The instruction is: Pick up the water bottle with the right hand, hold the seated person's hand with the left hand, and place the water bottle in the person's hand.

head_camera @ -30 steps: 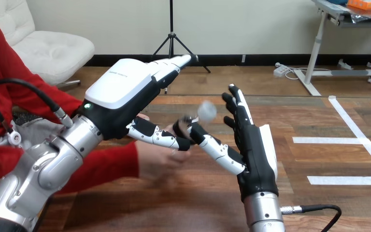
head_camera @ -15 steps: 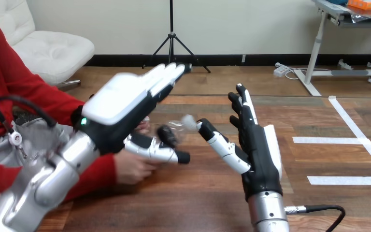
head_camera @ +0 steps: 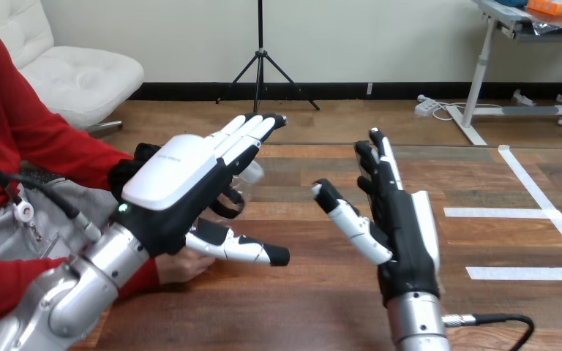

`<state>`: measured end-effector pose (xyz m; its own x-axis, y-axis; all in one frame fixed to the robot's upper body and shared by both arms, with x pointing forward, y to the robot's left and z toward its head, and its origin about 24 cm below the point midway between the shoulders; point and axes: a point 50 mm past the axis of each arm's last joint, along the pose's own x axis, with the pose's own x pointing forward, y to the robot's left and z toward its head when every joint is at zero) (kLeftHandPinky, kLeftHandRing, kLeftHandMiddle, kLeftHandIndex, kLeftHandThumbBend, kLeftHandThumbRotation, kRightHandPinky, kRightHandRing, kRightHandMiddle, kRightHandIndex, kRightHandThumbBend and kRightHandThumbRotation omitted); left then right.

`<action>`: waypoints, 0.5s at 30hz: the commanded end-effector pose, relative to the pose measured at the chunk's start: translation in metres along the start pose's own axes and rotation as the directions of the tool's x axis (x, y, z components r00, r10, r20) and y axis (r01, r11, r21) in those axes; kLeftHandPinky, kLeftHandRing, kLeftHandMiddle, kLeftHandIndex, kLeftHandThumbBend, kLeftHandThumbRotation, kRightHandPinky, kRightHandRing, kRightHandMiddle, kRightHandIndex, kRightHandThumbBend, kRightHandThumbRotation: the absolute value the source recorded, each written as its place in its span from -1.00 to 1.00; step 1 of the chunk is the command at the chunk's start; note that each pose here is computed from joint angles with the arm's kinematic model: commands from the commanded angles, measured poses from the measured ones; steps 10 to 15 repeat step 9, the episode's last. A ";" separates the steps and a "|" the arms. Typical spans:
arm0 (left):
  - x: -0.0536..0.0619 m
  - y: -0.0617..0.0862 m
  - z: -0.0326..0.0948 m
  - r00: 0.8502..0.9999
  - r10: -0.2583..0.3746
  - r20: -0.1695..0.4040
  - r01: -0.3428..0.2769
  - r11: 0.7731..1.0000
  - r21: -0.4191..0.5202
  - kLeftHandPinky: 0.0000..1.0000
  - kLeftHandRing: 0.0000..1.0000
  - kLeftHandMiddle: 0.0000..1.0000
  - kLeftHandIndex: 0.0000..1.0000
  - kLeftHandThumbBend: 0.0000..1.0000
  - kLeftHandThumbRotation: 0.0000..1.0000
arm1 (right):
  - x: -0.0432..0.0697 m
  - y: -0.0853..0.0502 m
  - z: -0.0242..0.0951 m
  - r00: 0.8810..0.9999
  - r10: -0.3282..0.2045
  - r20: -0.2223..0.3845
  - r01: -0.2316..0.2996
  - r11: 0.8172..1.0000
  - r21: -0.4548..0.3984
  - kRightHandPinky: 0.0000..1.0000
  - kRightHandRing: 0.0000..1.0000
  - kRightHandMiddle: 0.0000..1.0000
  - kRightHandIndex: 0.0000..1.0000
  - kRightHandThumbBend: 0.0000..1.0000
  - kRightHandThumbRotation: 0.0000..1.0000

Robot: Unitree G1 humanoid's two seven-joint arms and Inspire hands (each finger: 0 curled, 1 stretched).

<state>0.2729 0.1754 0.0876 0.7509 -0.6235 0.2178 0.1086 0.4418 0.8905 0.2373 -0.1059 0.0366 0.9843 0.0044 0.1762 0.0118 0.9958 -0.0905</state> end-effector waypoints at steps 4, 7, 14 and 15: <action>0.001 0.006 0.003 0.992 0.121 0.033 -0.118 0.990 -0.073 0.84 1.00 1.00 1.00 1.00 0.36 | 0.000 -0.007 0.008 0.997 -0.014 0.071 0.014 1.000 0.008 0.82 0.90 0.87 0.97 1.00 0.37; 0.000 0.002 0.004 0.989 0.138 0.043 -0.131 0.982 -0.132 0.83 1.00 1.00 1.00 1.00 0.38 | -0.003 -0.010 0.008 0.997 -0.015 0.074 0.016 1.000 -0.003 0.81 0.90 0.87 0.96 1.00 0.39; -0.001 0.000 0.004 0.989 0.144 0.043 -0.136 0.978 -0.159 0.83 1.00 1.00 1.00 1.00 0.38 | -0.004 -0.011 0.008 0.997 -0.017 0.077 0.018 1.000 -0.011 0.81 0.90 0.87 0.96 1.00 0.39; -0.001 0.000 0.004 0.989 0.144 0.043 -0.136 0.978 -0.159 0.83 1.00 1.00 1.00 1.00 0.38 | -0.004 -0.011 0.008 0.997 -0.017 0.077 0.018 1.000 -0.011 0.81 0.90 0.87 0.96 1.00 0.39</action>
